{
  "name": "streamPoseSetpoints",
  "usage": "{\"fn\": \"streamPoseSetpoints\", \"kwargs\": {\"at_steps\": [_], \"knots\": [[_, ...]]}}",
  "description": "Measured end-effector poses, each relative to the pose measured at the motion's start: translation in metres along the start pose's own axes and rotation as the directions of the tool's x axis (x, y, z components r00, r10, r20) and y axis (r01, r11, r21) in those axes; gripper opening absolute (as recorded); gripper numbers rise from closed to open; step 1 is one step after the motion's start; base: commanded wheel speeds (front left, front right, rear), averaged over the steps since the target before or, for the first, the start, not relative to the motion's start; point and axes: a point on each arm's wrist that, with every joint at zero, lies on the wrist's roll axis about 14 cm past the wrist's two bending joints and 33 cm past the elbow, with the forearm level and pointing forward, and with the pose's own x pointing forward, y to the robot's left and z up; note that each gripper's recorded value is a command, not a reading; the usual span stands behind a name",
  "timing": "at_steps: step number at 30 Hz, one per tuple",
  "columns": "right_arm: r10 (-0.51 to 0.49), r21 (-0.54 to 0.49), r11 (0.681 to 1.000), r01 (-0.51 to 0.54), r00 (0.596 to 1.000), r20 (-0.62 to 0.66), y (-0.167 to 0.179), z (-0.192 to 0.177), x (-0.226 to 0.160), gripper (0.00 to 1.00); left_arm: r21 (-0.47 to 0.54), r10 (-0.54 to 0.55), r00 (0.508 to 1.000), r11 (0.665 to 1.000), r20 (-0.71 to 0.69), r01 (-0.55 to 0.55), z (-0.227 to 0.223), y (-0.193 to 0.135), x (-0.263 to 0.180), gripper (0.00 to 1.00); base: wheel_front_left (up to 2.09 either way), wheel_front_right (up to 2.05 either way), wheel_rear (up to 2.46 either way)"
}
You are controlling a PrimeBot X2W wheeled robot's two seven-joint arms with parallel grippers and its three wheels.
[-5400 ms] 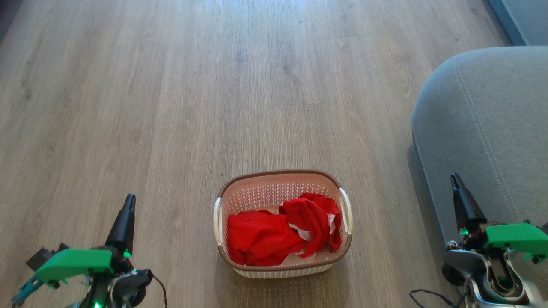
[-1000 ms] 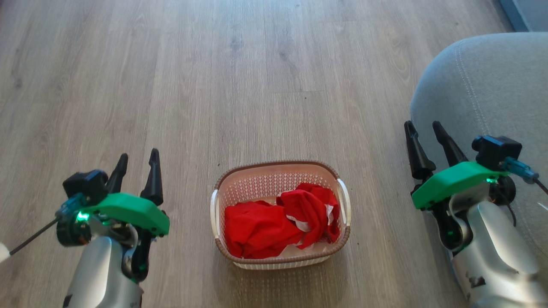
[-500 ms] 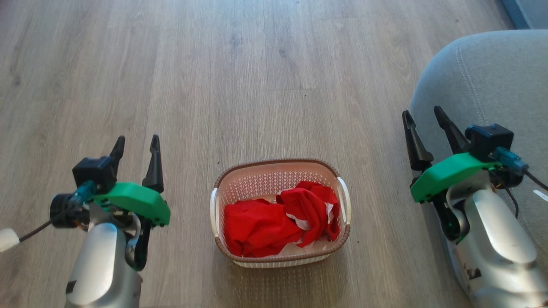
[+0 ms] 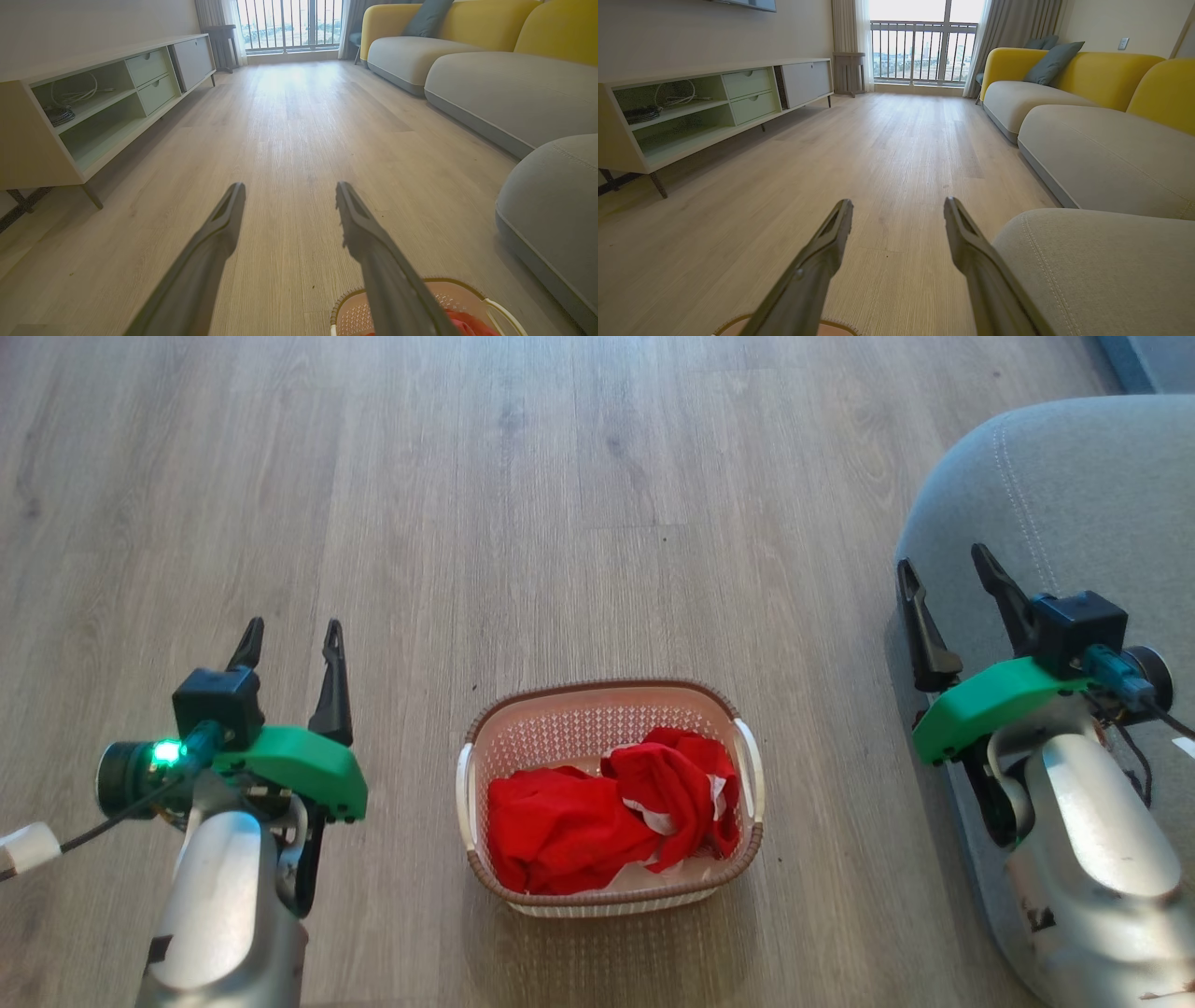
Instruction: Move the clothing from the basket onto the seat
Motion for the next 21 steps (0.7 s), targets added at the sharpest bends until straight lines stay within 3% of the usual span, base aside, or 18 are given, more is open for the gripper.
{"fn": "streamPoseSetpoints", "kwargs": {"at_steps": [13,21], "knots": [[-0.009,0.008,1.0,0.009,1.0,0.005,-0.004,-0.004,0.007,1.0,-0.002,-0.03,0.998,1.0,-0.061,0.03,-0.024,-0.009,0.002,1.0,0.0,0.0,0.0],[-0.006,-0.01,1.0,0.007,0.998,0.069,-0.01,0.005,0.047,1.0,-0.037,-0.103,0.984,0.994,-0.145,0.099,-0.065,-0.032,0.025,1.0,0.0,0.0,0.0]]}}
